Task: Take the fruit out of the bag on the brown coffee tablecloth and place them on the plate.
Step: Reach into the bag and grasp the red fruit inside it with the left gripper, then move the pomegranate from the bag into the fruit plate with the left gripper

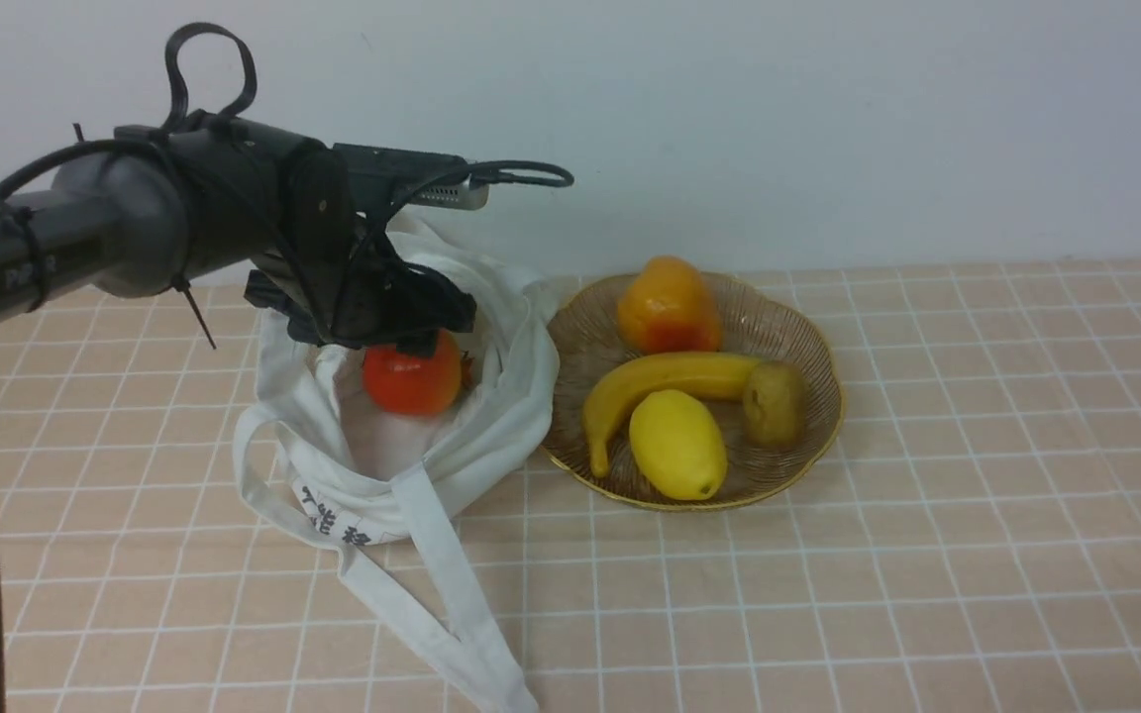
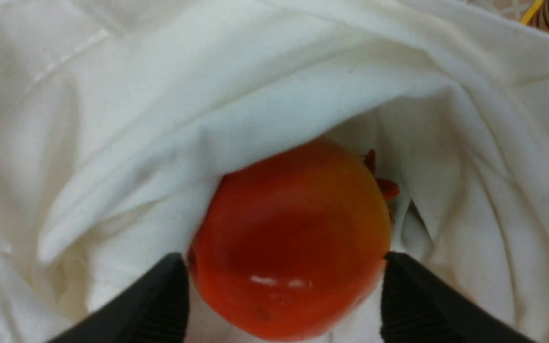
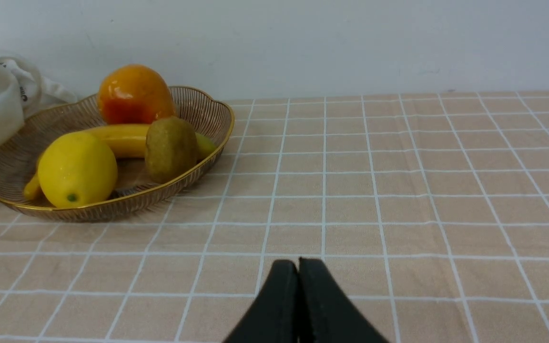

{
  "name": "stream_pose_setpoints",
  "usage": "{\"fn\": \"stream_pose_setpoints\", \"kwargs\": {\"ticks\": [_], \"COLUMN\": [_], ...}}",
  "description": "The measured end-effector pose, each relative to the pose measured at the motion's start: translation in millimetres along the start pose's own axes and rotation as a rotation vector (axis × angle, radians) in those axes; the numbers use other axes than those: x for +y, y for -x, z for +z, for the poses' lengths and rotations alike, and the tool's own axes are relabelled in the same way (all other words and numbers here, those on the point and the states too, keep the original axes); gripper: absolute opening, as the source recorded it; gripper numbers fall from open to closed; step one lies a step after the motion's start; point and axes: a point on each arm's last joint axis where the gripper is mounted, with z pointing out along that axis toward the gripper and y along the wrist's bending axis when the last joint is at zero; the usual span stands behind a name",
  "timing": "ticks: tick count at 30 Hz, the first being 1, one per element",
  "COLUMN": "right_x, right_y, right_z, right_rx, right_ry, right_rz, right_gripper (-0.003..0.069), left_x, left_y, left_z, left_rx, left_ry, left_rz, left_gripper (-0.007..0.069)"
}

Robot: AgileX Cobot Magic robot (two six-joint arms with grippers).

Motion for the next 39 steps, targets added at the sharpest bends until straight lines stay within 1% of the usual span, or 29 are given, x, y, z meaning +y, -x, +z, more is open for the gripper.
{"fn": "stream_pose_setpoints", "kwargs": {"ticks": [1, 2, 4, 5, 6, 7, 10, 14, 19, 29, 33, 35, 39], "right_x": [0, 0, 0, 0, 0, 0, 0, 0, 0, 0, 0, 0, 0], "right_y": [0, 0, 0, 0, 0, 0, 0, 0, 0, 0, 0, 0, 0], "right_z": [0, 0, 0, 0, 0, 0, 0, 0, 0, 0, 0, 0, 0], "right_rx": [0.0, 0.0, 0.0, 0.0, 0.0, 0.0, 0.0, 0.0, 0.0, 0.0, 0.0, 0.0, 0.0], "right_ry": [0.0, 0.0, 0.0, 0.0, 0.0, 0.0, 0.0, 0.0, 0.0, 0.0, 0.0, 0.0, 0.0], "right_rz": [0.0, 0.0, 0.0, 0.0, 0.0, 0.0, 0.0, 0.0, 0.0, 0.0, 0.0, 0.0, 0.0], "right_gripper": [-0.0015, -0.0015, -0.0015, -0.0015, -0.0015, -0.0015, -0.0015, -0.0015, -0.0015, -0.0015, -0.0015, -0.0015, -0.0015], "left_x": [0, 0, -1, -1, -1, -1, -2, -2, -2, -2, 1, 4, 11], "left_y": [0, 0, -2, -2, -3, -4, -7, -6, -6, -7, -10, -8, 6], "left_z": [1, 6, 13, 14, 19, 23, 34, 36, 36, 35, 21, 2, -55], "left_rx": [-0.002, -0.007, -0.007, -0.007, -0.004, -0.004, -0.002, -0.008, -0.011, 0.01, 0.074, 0.096, 0.021], "left_ry": [-0.001, -0.003, -0.004, -0.005, -0.005, -0.005, -0.006, -0.008, -0.008, -0.003, 0.02, 0.049, 0.097], "left_rz": [0.0, 0.0, 0.001, 0.001, 0.002, 0.002, 0.011, 0.017, 0.017, 0.017, 0.029, 0.052, 0.093], "left_gripper": [0.0524, 0.0592, 0.0652, 0.0652, 0.0676, 0.068, 0.0682, 0.0671, 0.061, 0.061, 0.061, 0.061, 0.061]}}
